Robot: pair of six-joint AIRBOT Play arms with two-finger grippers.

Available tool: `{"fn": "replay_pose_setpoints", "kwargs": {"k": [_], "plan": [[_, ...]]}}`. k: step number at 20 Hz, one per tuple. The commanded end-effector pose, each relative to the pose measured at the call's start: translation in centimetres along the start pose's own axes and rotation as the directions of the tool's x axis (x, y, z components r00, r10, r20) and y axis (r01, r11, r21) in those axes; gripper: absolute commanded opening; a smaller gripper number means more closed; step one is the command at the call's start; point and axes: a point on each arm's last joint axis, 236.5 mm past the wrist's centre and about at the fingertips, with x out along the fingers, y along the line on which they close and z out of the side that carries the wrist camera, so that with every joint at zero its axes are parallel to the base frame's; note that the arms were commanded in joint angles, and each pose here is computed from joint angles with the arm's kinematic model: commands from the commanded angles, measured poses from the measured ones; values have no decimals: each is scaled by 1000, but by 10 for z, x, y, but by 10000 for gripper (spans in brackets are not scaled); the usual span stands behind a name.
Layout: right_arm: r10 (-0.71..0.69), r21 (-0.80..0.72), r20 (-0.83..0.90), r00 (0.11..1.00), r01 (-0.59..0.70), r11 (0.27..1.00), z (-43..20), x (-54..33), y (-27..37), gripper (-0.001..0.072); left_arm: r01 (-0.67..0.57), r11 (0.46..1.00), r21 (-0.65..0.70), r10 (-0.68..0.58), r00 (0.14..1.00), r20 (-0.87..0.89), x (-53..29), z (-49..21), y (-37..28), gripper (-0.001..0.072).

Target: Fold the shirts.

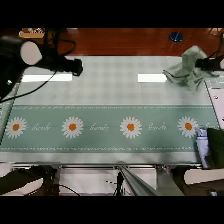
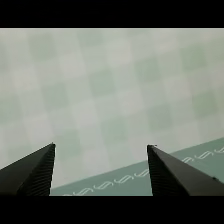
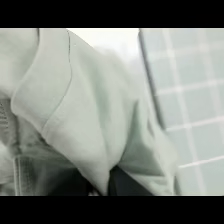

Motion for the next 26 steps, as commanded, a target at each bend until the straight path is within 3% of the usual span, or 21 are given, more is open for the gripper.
{"fn": "replay_pose_setpoints", "kwargs": {"k": [1,4,7,12,15,19,24,26], "plan": [[21,-9,274,962,-19,1000,93,-125,11,32,3,999,38,-8,993,115,-59,42,-3,708],[105,-76,471,876,-78,994,139,-253,44,32,6,999,38,-13,984,178,-127,56,-4,708],[260,-93,480,838,-245,965,124,-338,86,32,8,999,38,-16,974,228,-190,46,-3,708],[621,-175,101,777,-601,780,22,-385,191,32,17,1000,8,-18,970,241,-258,5,0,708],[723,-227,-90,684,-721,654,-21,-392,252,31,17,1000,8,-18,970,243,-274,-7,1,708],[751,-258,-334,570,-821,509,-84,-375,344,32,14,1000,7,-15,979,204,-269,-16,1,707],[656,-249,-620,431,-901,356,-217,-353,462,41,9,1000,7,-10,990,140,-248,-28,2,708],[618,-278,-671,410,-911,303,-258,-352,486,379,5,1000,11,-6,996,90,-232,-38,3,708]]}}
